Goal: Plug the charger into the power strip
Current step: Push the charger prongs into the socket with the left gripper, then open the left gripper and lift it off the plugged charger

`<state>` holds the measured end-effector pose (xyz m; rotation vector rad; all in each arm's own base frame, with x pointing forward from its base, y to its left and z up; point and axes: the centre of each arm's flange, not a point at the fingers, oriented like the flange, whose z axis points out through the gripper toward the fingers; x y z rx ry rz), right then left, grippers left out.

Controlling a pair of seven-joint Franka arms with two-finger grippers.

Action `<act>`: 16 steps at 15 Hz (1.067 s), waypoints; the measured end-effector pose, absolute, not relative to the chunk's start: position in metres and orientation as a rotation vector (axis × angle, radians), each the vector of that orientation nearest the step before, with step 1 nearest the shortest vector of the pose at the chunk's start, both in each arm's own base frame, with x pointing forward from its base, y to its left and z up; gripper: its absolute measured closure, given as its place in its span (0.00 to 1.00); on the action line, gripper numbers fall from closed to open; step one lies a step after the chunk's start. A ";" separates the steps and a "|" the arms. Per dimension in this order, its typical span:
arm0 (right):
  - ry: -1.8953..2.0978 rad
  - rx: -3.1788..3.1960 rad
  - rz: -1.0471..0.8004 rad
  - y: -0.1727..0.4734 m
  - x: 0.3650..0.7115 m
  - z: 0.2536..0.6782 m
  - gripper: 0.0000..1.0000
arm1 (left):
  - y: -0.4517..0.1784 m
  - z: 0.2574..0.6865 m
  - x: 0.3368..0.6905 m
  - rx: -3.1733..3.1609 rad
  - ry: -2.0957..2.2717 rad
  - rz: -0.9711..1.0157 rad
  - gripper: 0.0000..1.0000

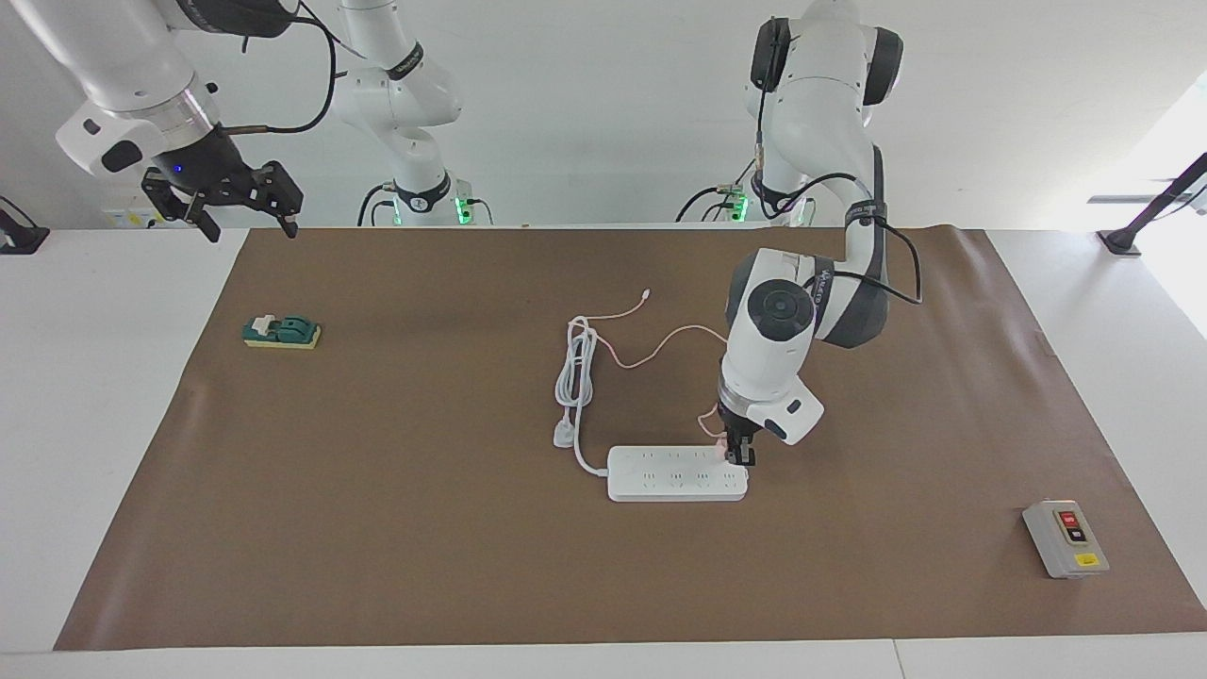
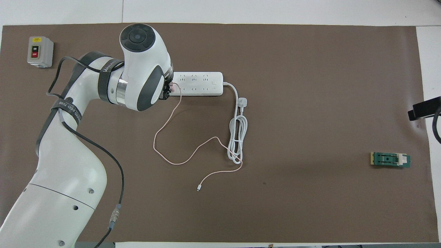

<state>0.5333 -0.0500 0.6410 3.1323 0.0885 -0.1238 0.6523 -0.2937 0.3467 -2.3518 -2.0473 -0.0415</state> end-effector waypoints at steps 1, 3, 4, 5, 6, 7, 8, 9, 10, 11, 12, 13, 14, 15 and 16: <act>0.089 3.132 -0.124 -0.050 0.533 0.641 0.00 | -0.294 0.338 0.653 -2.352 -2.046 -0.041 0.68; 0.089 3.132 -0.124 -0.050 0.533 0.641 0.00 | -0.294 0.338 0.653 -2.352 -2.046 -0.042 0.68; 0.089 3.132 -0.124 -0.050 0.533 0.641 0.00 | -0.294 0.338 0.653 -2.353 -2.046 -0.042 0.68; 0.089 3.132 -0.124 -0.050 0.533 0.641 0.00 | -0.294 0.338 0.653 -2.352 -2.046 -0.042 0.68; 0.088 3.132 -0.124 -0.050 0.533 0.641 0.00 | -0.294 0.338 0.653 -2.353 -2.046 -0.042 0.68; 0.089 3.132 -0.124 -0.050 0.533 0.641 0.00 | -0.294 0.338 0.653 -2.352 -2.046 -0.042 0.68; 0.089 3.132 -0.124 -0.050 0.533 0.641 0.00 | -0.294 0.338 0.653 -2.352 -2.046 -0.042 0.68; 0.089 3.132 -0.124 -0.050 0.533 0.641 0.00 | -0.294 0.338 0.653 -2.352 -2.046 -0.042 0.68; 0.089 3.132 -0.124 -0.050 0.533 0.641 0.00 | -0.294 0.338 0.653 -2.353 -2.047 -0.042 0.68; 0.089 3.132 -0.124 -0.050 0.533 0.641 0.00 | -0.294 0.339 0.653 -2.355 -2.044 -0.042 0.68; 0.089 3.132 -0.124 -0.050 0.533 0.641 0.00 | -0.291 0.339 0.654 -2.360 -2.035 -0.045 0.61; 0.089 3.132 -0.124 -0.050 0.533 0.641 0.00 | -0.285 0.342 0.656 -2.362 -2.033 -0.054 0.53; 0.089 3.132 -0.124 -0.050 0.533 0.641 0.00 | -0.276 0.349 0.661 -2.360 -2.041 -0.065 0.38; 0.089 3.132 -0.124 -0.050 0.533 0.641 0.00 | -0.264 0.361 0.666 -2.369 -2.036 -0.072 0.25; 0.089 3.132 -0.124 -0.050 0.533 0.641 0.00 | -0.253 0.377 0.670 -2.403 -2.005 -0.077 0.15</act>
